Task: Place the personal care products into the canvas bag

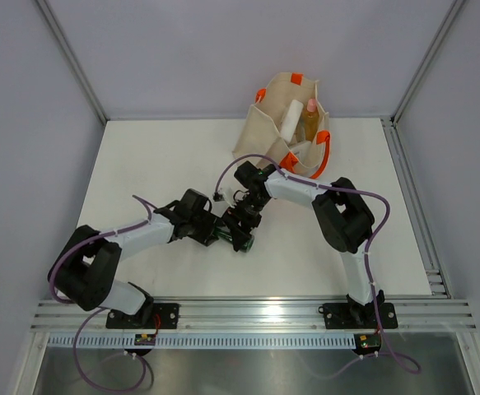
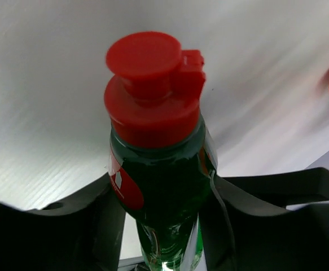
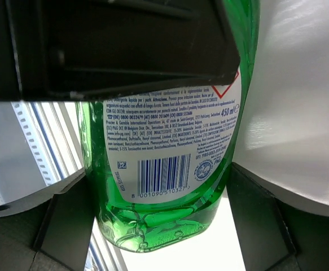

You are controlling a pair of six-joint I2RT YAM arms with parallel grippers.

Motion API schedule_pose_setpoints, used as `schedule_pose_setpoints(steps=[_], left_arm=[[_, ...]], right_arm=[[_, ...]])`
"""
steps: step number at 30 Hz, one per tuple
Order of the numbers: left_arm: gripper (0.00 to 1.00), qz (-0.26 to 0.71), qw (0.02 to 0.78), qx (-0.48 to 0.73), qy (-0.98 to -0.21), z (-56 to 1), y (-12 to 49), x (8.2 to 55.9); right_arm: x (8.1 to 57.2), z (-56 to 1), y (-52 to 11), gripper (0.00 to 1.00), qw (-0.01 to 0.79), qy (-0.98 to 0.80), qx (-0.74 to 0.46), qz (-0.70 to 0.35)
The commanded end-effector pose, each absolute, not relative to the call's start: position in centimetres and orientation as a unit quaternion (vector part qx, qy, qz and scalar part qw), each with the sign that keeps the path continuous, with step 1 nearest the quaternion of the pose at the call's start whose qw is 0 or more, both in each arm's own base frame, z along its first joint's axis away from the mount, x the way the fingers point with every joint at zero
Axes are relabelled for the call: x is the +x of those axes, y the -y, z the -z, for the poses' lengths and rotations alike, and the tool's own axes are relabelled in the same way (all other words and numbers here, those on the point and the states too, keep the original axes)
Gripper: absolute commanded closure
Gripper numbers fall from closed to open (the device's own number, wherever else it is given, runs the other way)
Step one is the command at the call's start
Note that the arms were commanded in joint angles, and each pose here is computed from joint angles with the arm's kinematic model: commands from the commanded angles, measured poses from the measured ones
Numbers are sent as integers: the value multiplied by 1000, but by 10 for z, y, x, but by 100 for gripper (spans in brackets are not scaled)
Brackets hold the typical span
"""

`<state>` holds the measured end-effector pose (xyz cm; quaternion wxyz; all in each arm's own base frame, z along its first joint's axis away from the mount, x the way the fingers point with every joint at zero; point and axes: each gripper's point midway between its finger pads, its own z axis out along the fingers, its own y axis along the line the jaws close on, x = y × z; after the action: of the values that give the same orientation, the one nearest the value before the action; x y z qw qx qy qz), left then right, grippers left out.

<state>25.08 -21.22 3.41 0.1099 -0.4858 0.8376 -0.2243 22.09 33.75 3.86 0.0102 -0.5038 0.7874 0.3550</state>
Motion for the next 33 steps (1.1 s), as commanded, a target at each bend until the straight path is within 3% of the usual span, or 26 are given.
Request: schedule_pose_setpoints(steps=[1,3,5,6,7,12,17,21,25,28,29,33], left_arm=[[75,249,132,-464,-840,-35,221,266],[89,260,141,-456,-839,-34,223,269],[100,282,150,-448,-835,-37,227,273],[100,290,152,-444,-834,-39,229,273],[100,302,157,-440,-831,-42,231,276],[100,321,182,-407,-836,-56,229,273],[100,318,215,-361,-850,-70,218,264],[100,350,232,-351,-837,-93,215,259],[100,399,248,-314,-825,-119,223,261],[100,454,328,-202,-804,-175,234,271],[100,462,383,-106,-793,-204,237,267],[100,455,521,76,-718,-310,238,261]], right_arm=[[230,-24,-326,77,22,-799,-514,-311],[228,-26,-326,73,21,-797,-515,-314],[226,-28,-324,55,19,-795,-517,-316],[225,-30,-324,47,21,-794,-520,-315],[227,-36,-322,1,29,-794,-521,-312],[240,-83,-320,1,94,-783,-539,-294],[268,-183,-309,1,233,-757,-556,-253],[289,-198,-287,0,271,-763,-561,-175],[287,-217,-282,0,308,-760,-538,-194],[291,-279,-264,0,405,-743,-478,-235],[289,-299,-260,0,428,-729,-465,-262],[291,-353,-202,1,522,-711,-395,-258]])
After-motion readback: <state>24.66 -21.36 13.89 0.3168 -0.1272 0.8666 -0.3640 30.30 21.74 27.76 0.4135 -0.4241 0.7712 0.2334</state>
